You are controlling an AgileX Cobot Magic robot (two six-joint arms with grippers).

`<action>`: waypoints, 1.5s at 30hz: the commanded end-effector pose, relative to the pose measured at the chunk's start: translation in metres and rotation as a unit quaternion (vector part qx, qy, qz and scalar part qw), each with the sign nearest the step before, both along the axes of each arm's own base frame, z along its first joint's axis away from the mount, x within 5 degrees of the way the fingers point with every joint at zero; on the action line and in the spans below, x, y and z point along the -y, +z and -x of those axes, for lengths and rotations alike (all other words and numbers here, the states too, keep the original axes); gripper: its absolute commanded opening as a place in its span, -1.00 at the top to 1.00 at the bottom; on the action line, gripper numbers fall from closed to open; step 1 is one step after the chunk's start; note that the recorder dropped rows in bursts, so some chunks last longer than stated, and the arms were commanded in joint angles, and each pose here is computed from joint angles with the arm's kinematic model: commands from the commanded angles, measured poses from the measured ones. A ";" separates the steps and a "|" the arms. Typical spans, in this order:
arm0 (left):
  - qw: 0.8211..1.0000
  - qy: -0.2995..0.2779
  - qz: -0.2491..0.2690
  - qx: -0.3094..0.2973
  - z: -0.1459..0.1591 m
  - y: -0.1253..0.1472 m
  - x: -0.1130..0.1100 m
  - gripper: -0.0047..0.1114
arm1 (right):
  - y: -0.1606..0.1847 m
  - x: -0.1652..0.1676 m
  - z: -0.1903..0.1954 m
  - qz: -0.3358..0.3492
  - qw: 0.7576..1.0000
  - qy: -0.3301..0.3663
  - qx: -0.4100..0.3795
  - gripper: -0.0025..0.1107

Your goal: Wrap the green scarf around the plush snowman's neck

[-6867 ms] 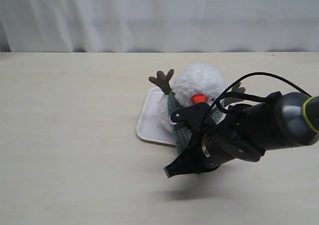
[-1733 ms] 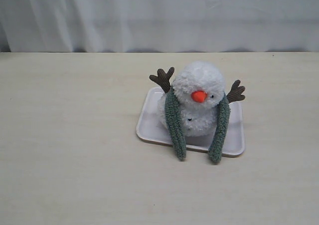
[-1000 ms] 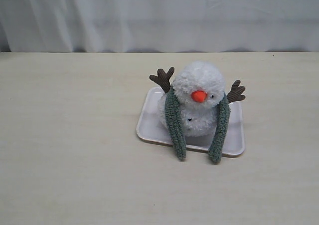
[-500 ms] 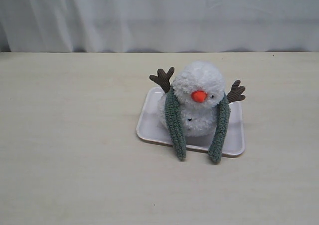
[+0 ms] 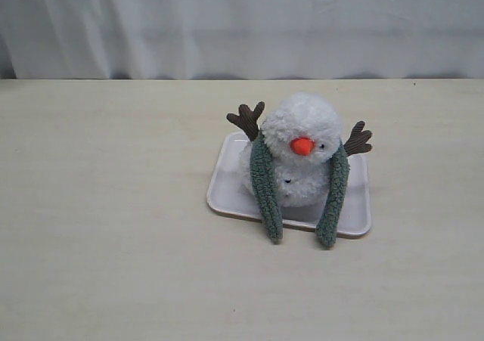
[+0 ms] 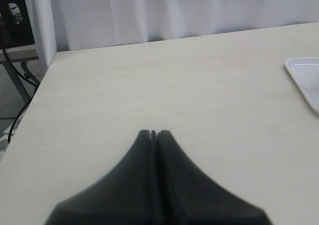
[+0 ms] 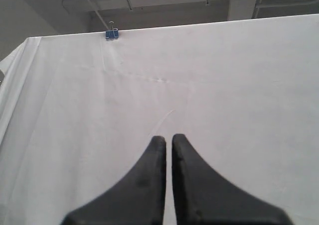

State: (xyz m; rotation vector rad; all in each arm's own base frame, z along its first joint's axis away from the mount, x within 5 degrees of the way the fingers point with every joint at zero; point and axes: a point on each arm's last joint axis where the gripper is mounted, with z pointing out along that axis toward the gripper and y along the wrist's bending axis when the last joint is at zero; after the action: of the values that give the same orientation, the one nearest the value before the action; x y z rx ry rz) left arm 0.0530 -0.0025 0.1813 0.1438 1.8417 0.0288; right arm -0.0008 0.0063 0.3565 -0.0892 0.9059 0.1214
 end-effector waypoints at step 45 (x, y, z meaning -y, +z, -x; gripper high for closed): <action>1.000 0.001 0.001 0.005 0.000 0.000 0.000 0.92 | -0.148 0.003 -0.057 0.012 0.950 -0.038 -0.309 0.88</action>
State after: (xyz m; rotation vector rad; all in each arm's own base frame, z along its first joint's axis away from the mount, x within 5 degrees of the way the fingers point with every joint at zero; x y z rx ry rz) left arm 0.0530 -0.0025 0.1813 0.1438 1.8417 0.0288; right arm 0.0563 0.0042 0.2139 -0.0285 1.4860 0.0903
